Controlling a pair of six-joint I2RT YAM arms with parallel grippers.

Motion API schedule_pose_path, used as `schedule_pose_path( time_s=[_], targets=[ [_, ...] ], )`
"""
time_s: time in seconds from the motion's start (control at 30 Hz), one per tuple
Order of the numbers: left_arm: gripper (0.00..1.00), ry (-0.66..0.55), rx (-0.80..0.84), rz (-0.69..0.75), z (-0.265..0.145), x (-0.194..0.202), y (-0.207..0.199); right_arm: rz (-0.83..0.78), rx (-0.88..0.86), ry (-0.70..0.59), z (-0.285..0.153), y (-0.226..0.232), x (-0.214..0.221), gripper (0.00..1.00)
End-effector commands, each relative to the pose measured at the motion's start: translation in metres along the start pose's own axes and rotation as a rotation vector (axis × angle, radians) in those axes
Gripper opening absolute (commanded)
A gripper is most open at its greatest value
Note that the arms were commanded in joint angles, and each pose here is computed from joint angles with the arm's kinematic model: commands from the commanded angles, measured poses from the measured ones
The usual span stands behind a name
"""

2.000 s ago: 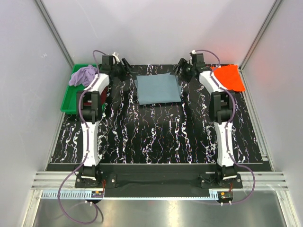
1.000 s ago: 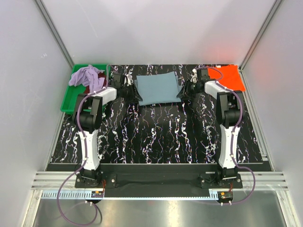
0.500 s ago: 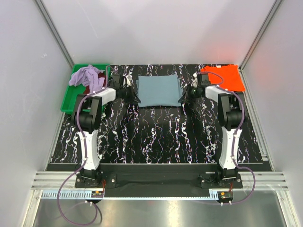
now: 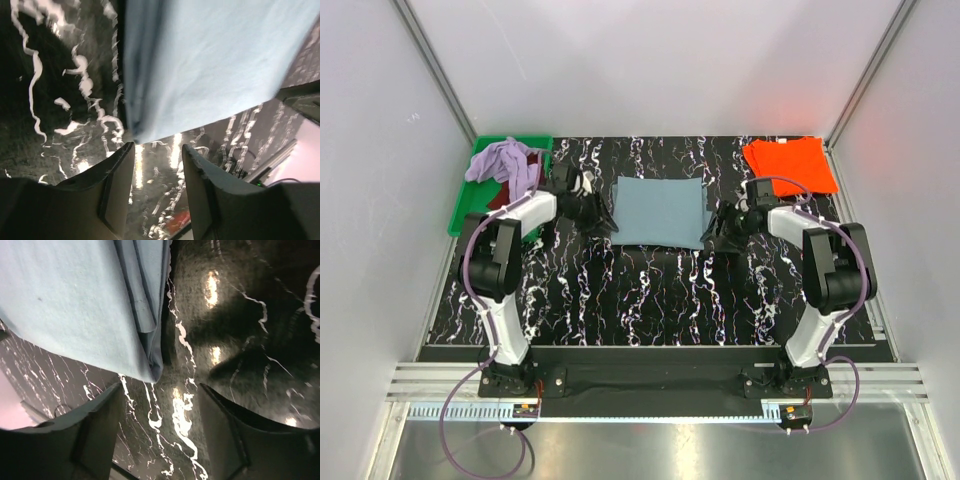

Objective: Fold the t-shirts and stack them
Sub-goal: Neatly place the folded tshirt to the corner

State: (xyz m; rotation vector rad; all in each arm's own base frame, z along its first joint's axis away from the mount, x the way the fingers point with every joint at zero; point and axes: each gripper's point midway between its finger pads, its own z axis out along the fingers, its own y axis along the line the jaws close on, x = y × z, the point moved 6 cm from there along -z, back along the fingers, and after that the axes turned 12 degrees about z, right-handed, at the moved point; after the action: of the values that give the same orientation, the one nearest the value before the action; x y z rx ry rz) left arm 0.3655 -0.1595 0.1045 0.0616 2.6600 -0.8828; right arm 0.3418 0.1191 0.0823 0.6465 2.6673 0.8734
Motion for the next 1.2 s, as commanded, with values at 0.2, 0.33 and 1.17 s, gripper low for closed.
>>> schedule_pose_path(
  time_s=[0.2,0.33,1.17],
  targets=[
    [0.48,-0.18,0.212,0.088,-0.012,-0.107,-0.053,0.012,-0.027,-0.236,-0.028,0.046,-0.047,0.75],
    [0.47,-0.203,0.298,0.104,0.011,-0.129,-0.053,-0.018,0.021,-0.257,-0.01,0.054,-0.061,0.75],
    [0.5,-0.24,0.325,0.117,-0.001,-0.142,-0.025,-0.128,0.165,-0.312,0.05,0.054,-0.076,0.76]
  ],
)
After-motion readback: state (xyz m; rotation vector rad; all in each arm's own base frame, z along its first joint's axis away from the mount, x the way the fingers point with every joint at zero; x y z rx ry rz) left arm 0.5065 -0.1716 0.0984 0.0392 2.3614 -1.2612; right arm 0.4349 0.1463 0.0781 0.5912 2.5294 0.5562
